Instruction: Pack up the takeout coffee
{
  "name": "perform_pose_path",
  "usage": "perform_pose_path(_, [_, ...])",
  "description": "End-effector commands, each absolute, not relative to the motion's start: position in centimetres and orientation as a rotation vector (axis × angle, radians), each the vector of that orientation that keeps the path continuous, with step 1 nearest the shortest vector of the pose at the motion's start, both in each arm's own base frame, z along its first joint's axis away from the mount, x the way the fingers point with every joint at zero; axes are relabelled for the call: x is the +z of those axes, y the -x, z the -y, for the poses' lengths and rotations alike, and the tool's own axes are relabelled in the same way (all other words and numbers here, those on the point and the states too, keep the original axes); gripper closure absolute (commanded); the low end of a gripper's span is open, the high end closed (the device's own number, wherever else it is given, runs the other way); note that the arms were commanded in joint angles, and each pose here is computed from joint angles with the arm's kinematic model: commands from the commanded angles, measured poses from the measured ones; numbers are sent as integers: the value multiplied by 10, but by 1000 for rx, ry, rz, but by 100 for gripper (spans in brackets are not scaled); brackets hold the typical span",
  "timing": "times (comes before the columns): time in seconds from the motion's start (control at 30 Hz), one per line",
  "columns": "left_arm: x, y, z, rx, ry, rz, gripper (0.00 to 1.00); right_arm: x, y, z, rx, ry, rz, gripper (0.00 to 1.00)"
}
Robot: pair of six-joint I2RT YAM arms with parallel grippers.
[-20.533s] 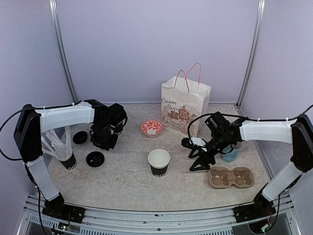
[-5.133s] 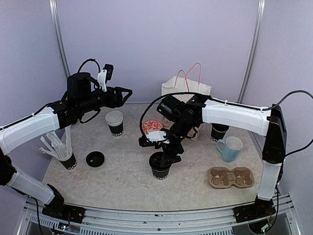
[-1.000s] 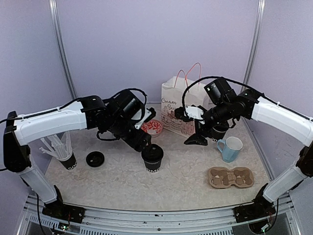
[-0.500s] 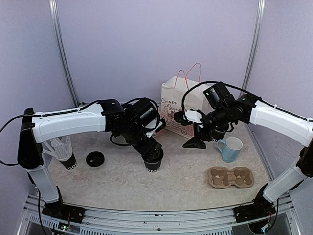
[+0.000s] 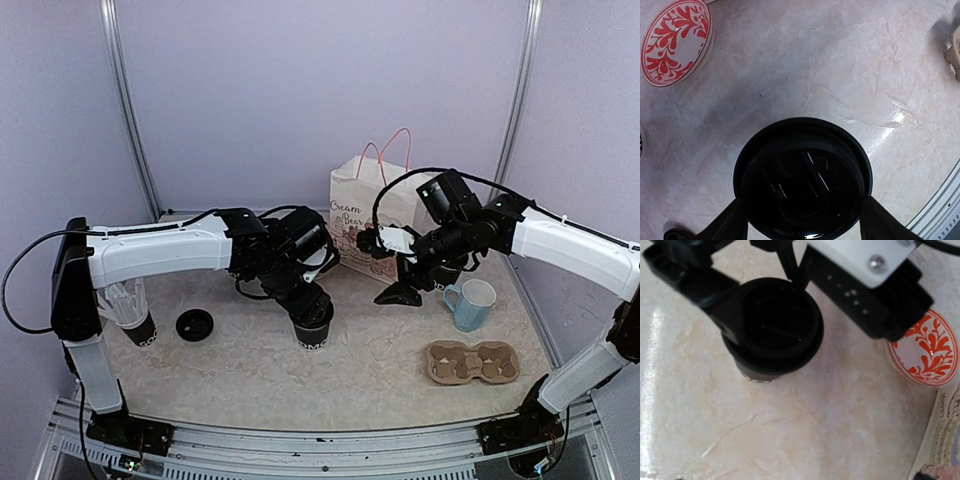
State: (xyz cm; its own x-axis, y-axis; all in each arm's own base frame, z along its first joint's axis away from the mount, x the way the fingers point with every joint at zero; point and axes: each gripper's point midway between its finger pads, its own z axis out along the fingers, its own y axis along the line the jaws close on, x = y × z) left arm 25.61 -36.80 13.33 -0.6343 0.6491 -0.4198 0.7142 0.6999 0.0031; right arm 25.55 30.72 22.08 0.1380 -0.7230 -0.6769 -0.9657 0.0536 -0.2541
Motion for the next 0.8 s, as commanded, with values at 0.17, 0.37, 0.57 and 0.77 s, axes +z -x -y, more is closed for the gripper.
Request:
perform_pose_path(0.17, [127,-259,372,-232,-1065,-2514,38,221,-260,-307,441,1707,-1645,3])
perform_pose_path(0.37, [134,-264,360,-206,-1024,-2509,37,220,-260,-309,449,1711,-1650,3])
perform_pose_path(0.57, [143,-265,368,-239,-1015,-2474,32,219,-260,-309,453,1716,-1656,3])
perform_pose_path(0.77, [166,-268,382,-282,-1018,-2390,30,219,-261,-308,447,1714,-1657,3])
